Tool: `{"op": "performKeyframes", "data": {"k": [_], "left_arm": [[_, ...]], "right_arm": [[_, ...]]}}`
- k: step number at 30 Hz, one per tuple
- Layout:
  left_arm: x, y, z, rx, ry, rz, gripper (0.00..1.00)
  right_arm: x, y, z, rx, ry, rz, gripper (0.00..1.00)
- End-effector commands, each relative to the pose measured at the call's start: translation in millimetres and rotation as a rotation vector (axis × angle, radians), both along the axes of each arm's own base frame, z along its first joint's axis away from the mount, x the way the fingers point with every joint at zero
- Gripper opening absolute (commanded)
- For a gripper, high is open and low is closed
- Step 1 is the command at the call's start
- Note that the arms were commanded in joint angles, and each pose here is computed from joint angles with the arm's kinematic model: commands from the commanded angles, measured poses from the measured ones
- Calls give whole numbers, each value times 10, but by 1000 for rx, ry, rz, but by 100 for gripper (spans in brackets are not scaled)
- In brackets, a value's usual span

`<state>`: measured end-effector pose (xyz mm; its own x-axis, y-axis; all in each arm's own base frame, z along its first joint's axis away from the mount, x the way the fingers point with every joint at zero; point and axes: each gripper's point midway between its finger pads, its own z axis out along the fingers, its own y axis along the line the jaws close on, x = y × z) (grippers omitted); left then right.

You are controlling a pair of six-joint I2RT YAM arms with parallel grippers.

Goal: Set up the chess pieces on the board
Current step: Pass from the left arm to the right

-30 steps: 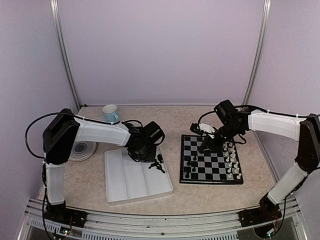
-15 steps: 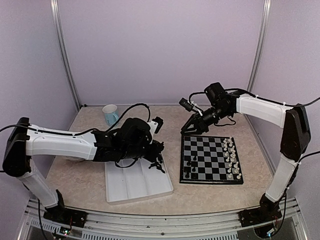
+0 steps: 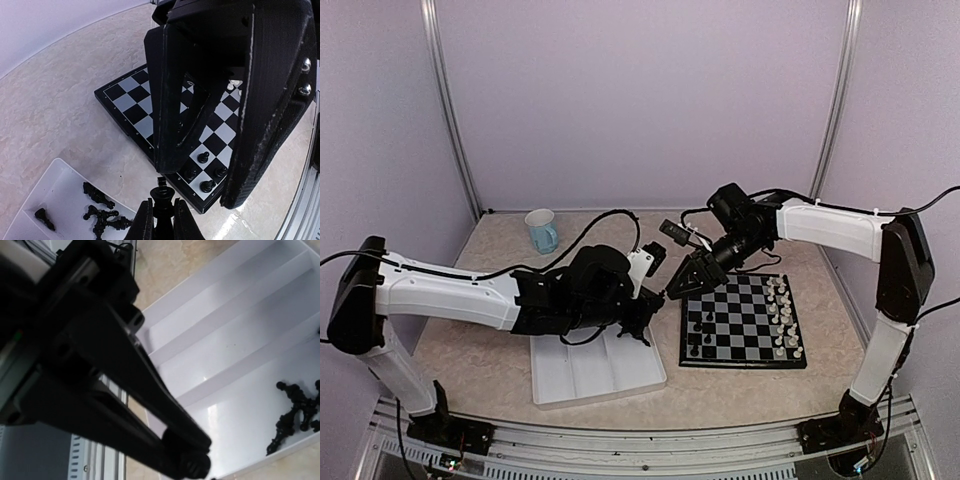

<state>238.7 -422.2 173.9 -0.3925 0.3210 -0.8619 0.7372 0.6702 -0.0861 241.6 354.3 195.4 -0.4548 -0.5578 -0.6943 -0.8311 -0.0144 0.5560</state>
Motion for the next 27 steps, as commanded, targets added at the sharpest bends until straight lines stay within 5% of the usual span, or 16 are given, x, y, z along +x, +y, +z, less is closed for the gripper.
{"op": "performKeyframes", "data": {"k": [1,17,27], "left_arm": [[-8,-125,128,-21,-36,-24,9],[-110,-204,219,-26,-56,-60,9],[-121,-228,213,-17,-70,-62,9]], "right_arm": [[-100,0,-4,23,64,33,41],[-67,108,-67,19,103,41,34],[-96,106,-68,28,123,49,14]]}}
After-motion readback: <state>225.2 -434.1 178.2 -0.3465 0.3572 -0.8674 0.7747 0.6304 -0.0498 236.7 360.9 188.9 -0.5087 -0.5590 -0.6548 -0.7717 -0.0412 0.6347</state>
